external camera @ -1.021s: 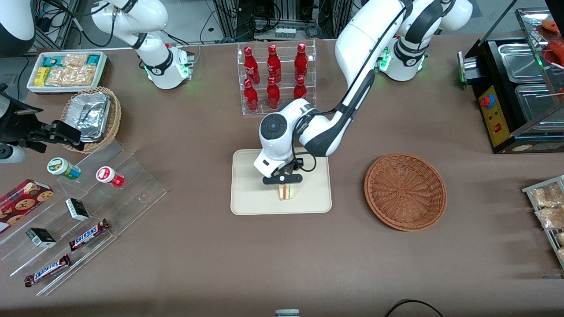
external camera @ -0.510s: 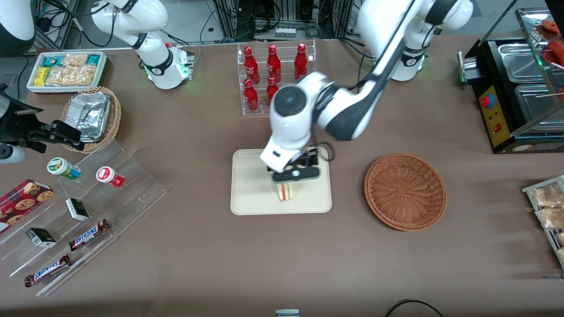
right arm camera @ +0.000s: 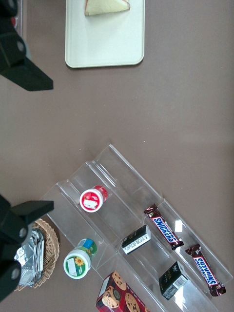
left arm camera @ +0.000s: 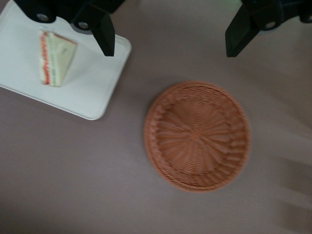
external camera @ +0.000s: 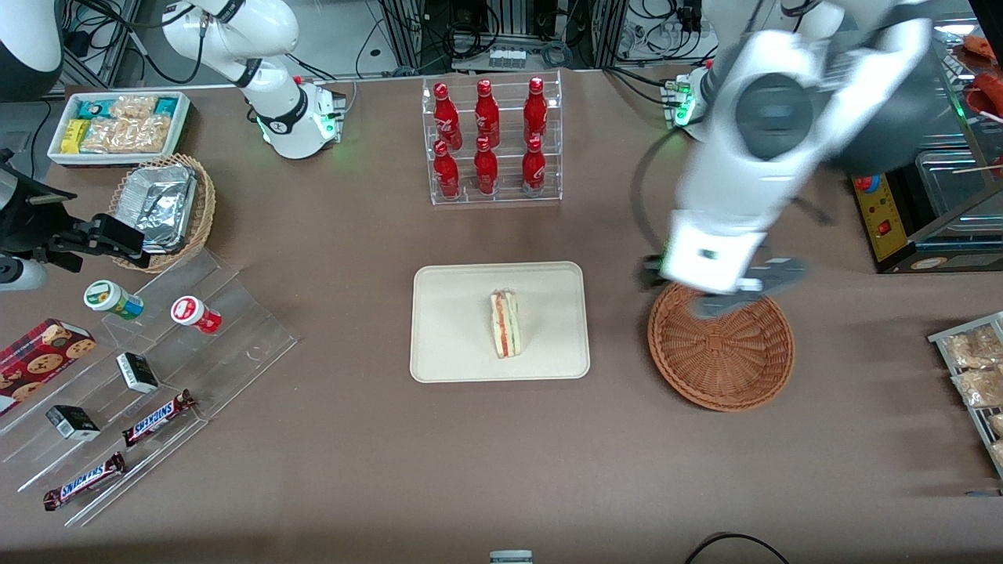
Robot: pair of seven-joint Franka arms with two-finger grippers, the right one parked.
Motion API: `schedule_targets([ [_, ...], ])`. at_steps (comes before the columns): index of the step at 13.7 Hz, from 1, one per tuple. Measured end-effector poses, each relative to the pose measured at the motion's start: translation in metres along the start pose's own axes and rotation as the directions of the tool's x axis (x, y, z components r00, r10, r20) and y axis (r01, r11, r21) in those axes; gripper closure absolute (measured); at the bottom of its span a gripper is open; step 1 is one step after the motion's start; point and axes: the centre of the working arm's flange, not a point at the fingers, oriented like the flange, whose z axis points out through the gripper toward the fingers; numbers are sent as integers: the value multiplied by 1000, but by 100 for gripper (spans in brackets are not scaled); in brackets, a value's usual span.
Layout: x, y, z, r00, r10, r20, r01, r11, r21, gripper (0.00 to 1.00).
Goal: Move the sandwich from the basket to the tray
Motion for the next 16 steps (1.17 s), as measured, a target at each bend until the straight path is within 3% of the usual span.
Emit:
schedule_targets([
  [5,58,-124,0,995,86,59,-87,996,9,0],
  [9,70,-199,8,973,206,100,-202,978,-46,0],
  [12,59,-223,14,945,307,111,-302,951,-64,0],
  [16,48,-216,15,941,325,91,-319,945,-72,0],
])
